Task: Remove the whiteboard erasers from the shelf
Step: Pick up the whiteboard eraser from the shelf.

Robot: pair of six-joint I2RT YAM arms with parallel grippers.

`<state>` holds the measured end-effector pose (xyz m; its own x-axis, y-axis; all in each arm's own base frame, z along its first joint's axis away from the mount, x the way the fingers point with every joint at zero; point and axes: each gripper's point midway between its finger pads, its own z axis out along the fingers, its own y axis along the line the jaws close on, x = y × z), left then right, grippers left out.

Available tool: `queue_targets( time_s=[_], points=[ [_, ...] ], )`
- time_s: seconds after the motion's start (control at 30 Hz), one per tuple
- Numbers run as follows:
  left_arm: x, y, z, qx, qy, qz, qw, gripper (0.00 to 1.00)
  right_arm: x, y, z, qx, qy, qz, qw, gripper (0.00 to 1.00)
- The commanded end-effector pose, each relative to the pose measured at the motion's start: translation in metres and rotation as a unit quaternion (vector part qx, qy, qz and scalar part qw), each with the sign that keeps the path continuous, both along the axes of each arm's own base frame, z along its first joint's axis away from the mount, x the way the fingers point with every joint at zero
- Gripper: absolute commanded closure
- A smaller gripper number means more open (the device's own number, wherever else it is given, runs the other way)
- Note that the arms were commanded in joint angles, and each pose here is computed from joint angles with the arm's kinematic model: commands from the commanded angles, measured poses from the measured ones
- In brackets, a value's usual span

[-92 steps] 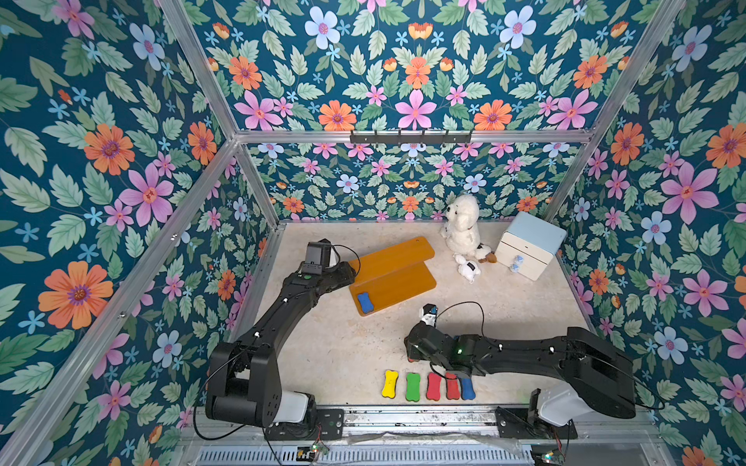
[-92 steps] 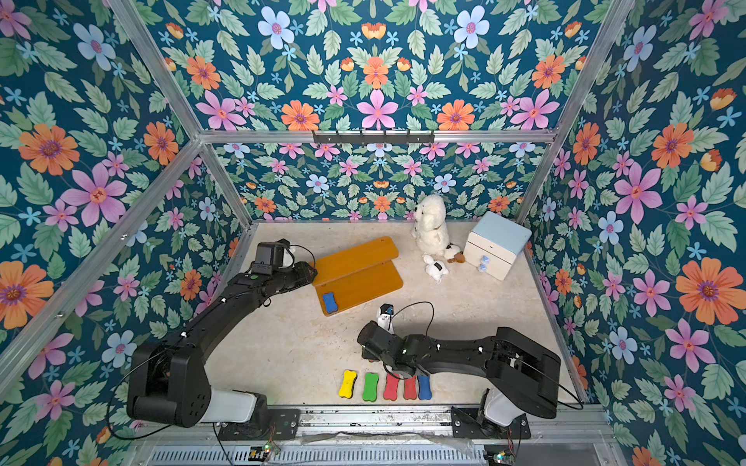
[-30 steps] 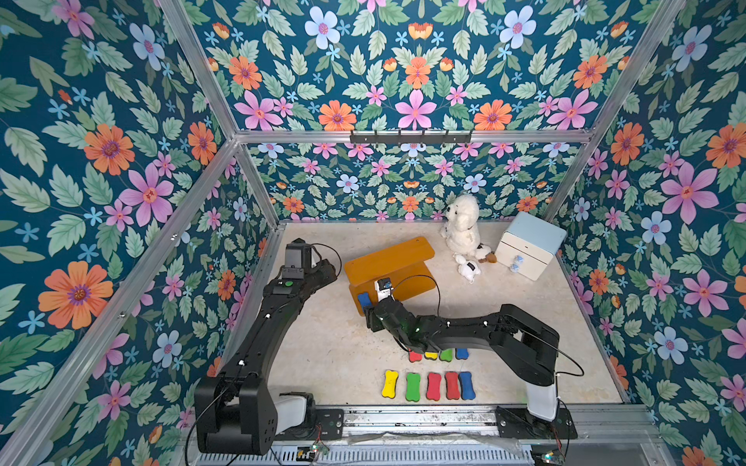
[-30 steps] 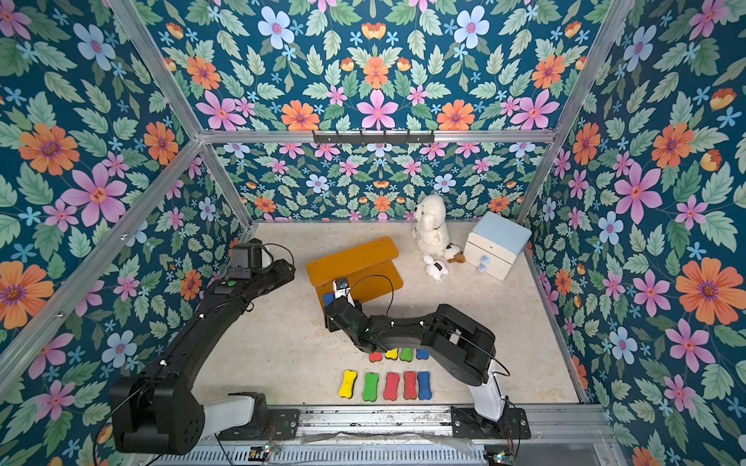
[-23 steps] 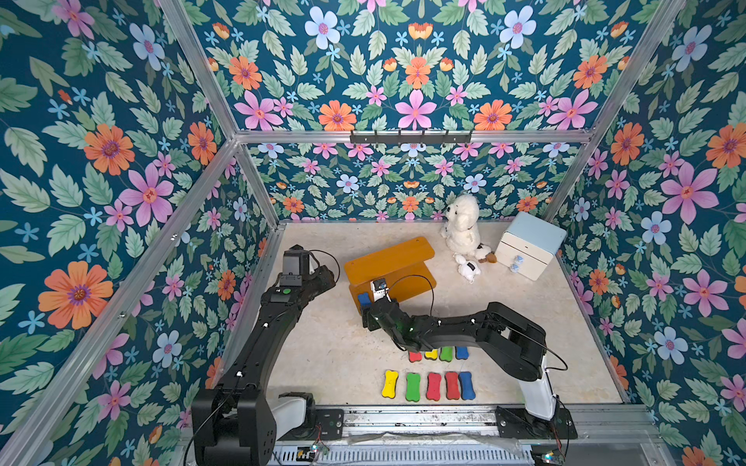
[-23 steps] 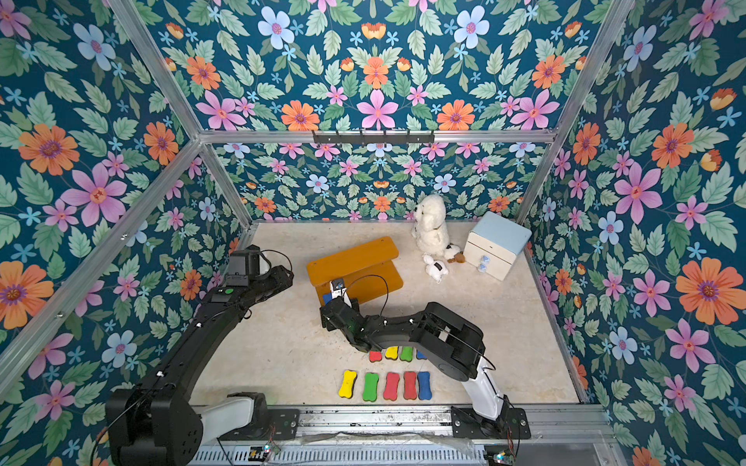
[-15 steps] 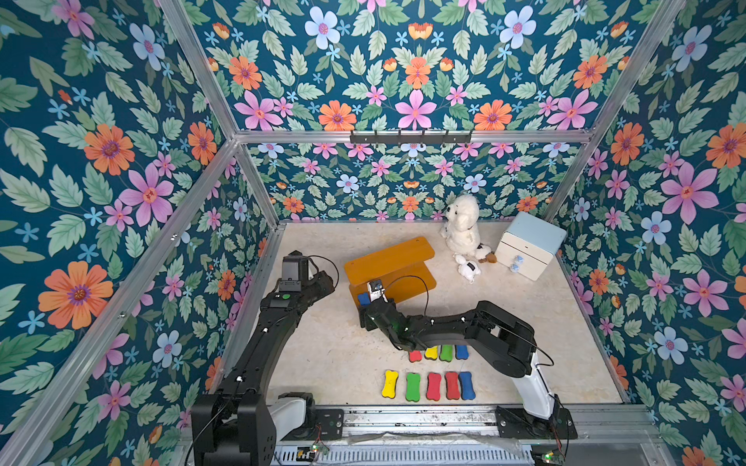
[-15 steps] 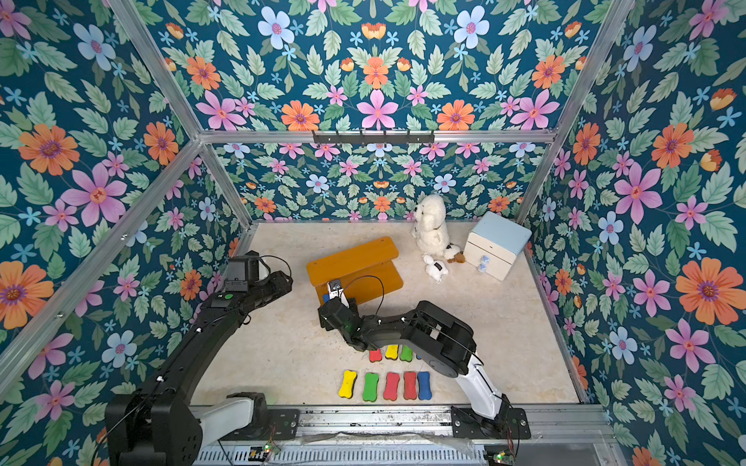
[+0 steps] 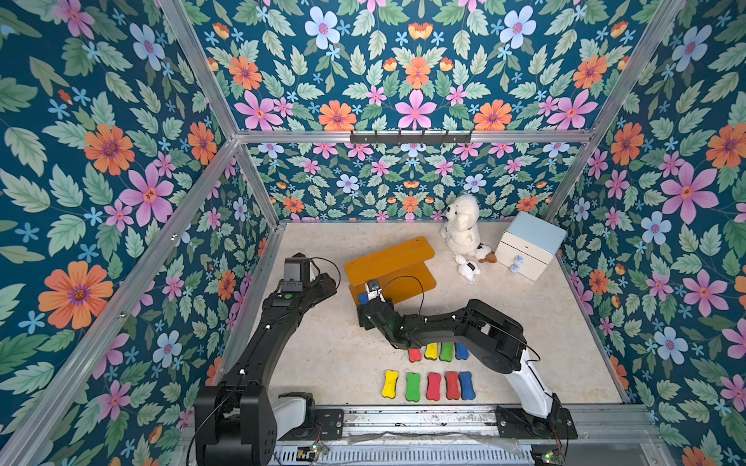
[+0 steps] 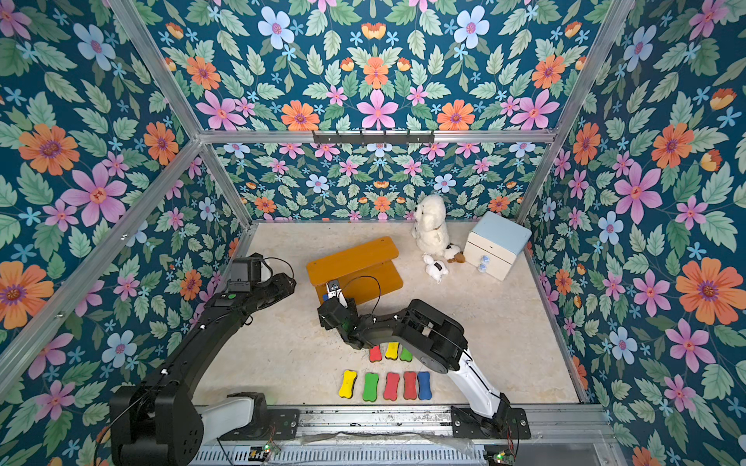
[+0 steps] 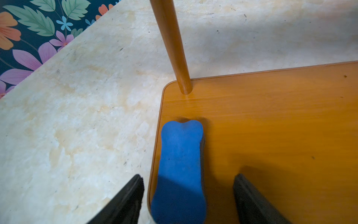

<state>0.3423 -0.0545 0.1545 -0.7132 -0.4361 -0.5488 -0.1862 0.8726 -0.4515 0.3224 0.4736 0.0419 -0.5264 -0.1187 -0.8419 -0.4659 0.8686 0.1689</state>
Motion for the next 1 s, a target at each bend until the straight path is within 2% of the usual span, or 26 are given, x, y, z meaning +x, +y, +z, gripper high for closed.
queue_targets(
  time_s=[0.0,0.27,0.33,0.63,0.8,0.9,0.97],
  points=[
    [0.004,-0.002,0.001,-0.004,-0.005,-0.004,1.000,0.45,0.002,0.001,-0.001,-0.008,-0.004,0.003,1.000,0.26],
    [0.006,-0.005,-0.005,-0.010,0.003,-0.010,1.000,0.46,0.000,-0.001,-0.006,-0.013,-0.001,0.003,1.000,0.39],
    [0.006,-0.005,-0.004,-0.009,0.002,-0.010,1.000,0.46,0.001,-0.001,-0.004,-0.011,-0.003,0.003,1.000,0.46],
    [0.004,-0.005,-0.005,-0.010,0.002,-0.012,1.000,0.46,-0.002,-0.009,0.015,-0.005,-0.007,-0.013,1.000,0.61],
    [0.000,-0.007,-0.008,-0.014,0.002,-0.015,1.000,0.46,-0.012,-0.015,0.029,-0.001,-0.002,-0.051,0.999,0.68],
    [-0.003,-0.007,-0.010,-0.015,0.003,-0.015,1.000,0.46,-0.025,-0.022,0.033,-0.010,0.018,-0.095,0.995,0.74],
    [-0.005,-0.007,-0.007,-0.016,-0.002,-0.017,1.000,0.46,-0.040,-0.026,0.037,-0.015,0.033,-0.120,0.992,0.74]
  ],
)
